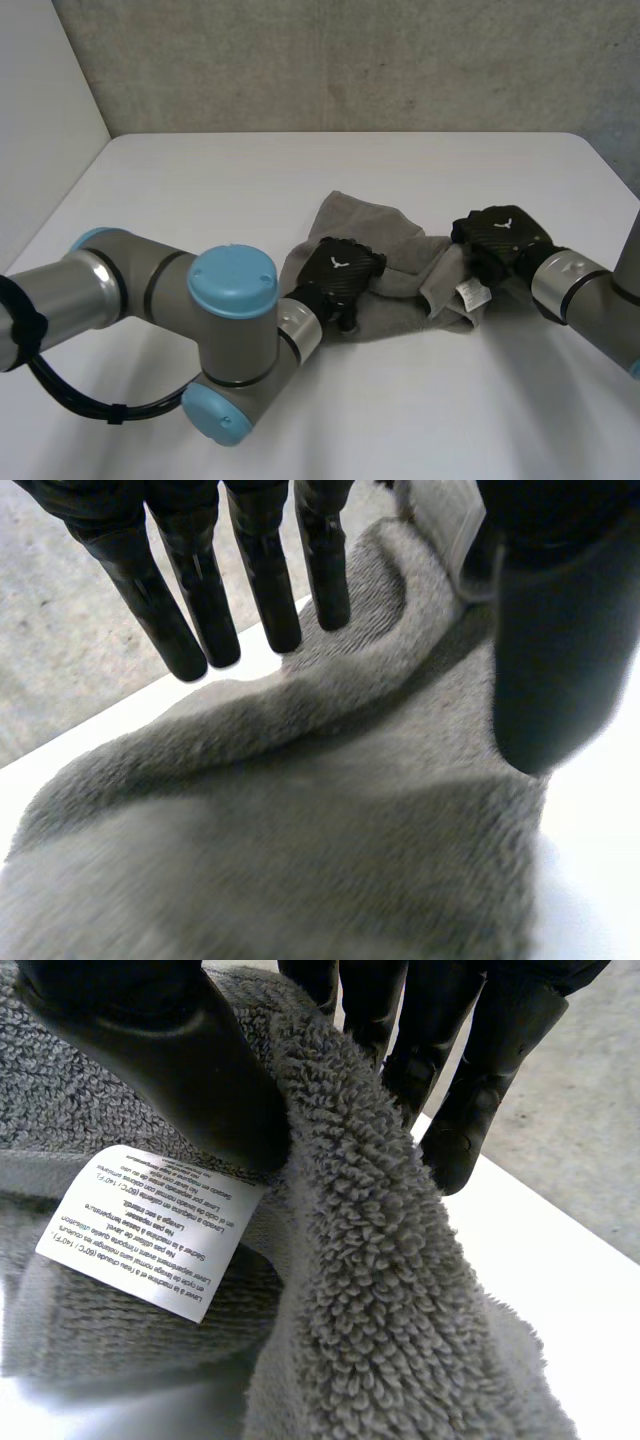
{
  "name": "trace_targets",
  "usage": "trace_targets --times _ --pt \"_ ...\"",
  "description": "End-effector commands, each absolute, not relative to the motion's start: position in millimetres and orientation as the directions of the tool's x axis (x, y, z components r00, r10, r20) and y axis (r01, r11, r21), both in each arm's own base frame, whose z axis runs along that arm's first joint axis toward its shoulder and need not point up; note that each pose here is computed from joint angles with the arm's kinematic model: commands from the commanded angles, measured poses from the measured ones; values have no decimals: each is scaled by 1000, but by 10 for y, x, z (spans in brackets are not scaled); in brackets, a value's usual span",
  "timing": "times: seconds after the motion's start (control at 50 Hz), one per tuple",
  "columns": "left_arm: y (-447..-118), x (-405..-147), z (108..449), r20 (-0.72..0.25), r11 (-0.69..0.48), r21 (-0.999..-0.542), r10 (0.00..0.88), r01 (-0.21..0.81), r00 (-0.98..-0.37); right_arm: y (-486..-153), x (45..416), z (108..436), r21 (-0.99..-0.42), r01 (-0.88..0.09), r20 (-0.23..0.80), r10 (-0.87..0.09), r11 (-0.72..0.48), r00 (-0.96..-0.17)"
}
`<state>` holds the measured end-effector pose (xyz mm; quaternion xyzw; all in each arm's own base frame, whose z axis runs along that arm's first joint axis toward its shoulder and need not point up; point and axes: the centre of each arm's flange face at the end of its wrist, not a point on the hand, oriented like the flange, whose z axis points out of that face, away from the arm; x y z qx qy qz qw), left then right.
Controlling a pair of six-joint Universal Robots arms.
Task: Fold the towel.
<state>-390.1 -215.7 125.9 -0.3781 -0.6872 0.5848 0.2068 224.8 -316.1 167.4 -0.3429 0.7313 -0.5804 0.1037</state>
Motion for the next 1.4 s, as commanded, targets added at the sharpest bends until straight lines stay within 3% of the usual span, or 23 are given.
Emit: trace_targets --times 0.02,0.14,0.3,1.06,1.4 --pt "-2347 -3647 1289 -158 63 -955 716 288 -680 -3415 1943 1788 -921 -375 276 -512 100 -814" --pt "-2397 -3505 1273 -155 90 -950 694 298 -703 -3579 1727 1849 -920 -375 297 -426 111 -855" --pt "-2402 -3339 1273 -149 119 -944 677 307 -721 -3687 1548 1868 -921 -371 302 -381 120 -874" --pt "-1961 -3015 1320 -135 177 -922 684 343 -717 -3680 1596 1709 -903 -407 321 -413 138 -852" --pt "-2064 -3055 1320 -145 144 -936 673 321 -726 -3664 1598 1690 -902 -407 317 -418 144 -851"
